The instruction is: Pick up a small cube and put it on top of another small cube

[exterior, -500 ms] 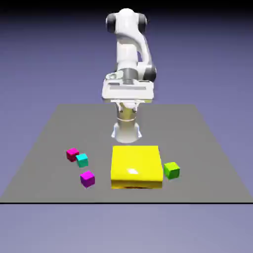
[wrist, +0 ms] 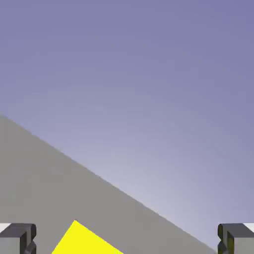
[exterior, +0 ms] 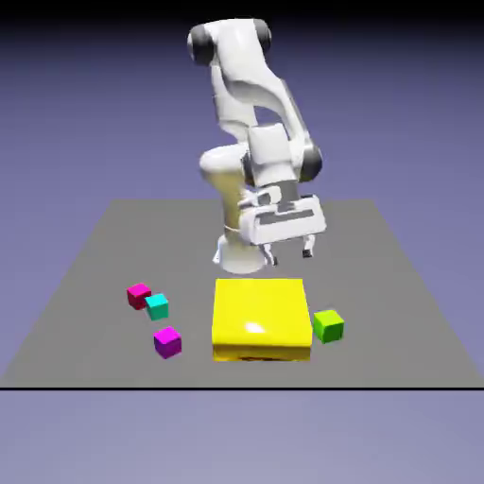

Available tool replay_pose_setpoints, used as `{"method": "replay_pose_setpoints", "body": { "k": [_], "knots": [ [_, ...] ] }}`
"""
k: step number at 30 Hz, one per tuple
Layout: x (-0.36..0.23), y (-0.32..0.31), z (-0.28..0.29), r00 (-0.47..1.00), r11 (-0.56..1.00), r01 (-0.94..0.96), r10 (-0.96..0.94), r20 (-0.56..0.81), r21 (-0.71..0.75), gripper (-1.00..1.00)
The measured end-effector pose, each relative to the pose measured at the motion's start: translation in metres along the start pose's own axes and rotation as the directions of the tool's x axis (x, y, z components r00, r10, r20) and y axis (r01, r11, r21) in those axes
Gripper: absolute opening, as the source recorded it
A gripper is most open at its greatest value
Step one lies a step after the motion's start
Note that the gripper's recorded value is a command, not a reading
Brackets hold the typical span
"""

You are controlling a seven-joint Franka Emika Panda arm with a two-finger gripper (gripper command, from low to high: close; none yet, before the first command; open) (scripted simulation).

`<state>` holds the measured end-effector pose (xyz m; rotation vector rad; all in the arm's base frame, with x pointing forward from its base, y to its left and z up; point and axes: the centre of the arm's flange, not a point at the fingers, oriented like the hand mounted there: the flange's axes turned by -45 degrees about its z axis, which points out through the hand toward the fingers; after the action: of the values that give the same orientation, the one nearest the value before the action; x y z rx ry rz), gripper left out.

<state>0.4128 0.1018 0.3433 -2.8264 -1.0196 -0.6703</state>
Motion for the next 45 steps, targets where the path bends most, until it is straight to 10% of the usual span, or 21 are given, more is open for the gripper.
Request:
{"method": "replay_pose_setpoints", "body": {
  "k": [24,30,42,43,45],
  "knots": [
    [-0.017,-0.130,0.130,0.501,0.547,0.753,-0.837,0.221,0.366,0.00],
    [-0.016,-0.156,0.139,0.257,0.327,0.845,-0.942,0.216,0.423,0.00],
    [-0.046,-0.155,0.199,0.244,0.316,0.849,-0.945,0.216,0.424,0.00],
    [-0.048,-0.155,0.201,0.245,0.317,0.848,-0.945,0.216,0.425,-1.00],
    [-0.048,-0.155,0.201,0.245,0.317,0.848,-0.945,0.216,0.425,-1.00]
  ]
}}
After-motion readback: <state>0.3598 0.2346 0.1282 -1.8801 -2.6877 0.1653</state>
